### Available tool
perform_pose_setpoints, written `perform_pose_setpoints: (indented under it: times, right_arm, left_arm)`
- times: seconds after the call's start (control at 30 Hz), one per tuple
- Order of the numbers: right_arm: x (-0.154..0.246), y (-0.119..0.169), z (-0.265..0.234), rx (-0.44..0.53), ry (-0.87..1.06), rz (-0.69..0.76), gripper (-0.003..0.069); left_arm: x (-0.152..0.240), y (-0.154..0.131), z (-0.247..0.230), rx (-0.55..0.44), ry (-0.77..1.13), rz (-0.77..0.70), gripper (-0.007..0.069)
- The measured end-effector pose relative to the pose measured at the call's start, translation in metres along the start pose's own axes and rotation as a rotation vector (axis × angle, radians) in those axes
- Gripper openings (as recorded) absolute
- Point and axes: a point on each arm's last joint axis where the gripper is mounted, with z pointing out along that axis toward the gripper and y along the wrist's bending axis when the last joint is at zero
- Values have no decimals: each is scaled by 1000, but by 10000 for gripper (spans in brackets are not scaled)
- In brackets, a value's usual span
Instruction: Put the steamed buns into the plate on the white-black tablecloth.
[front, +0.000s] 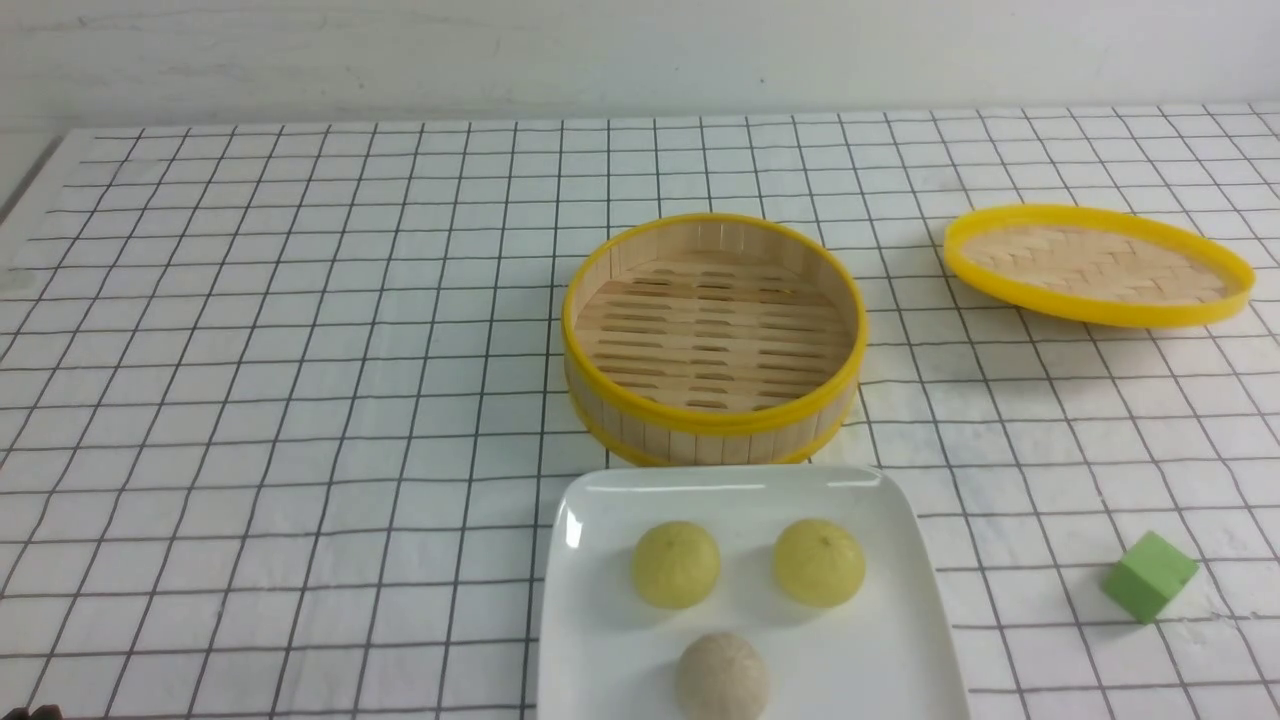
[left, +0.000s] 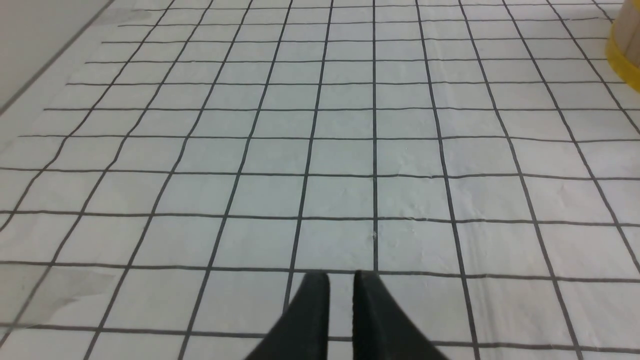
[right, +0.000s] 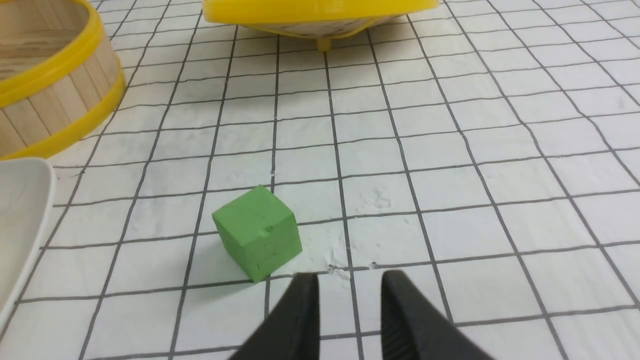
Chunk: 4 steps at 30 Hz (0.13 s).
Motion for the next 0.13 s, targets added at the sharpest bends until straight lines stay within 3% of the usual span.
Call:
perform_pose_setpoints:
  times: [0.13]
  right_arm:
    - [0,0,0,0,0,0,208]
  left_arm:
    - [0,0,0,0,0,0,108]
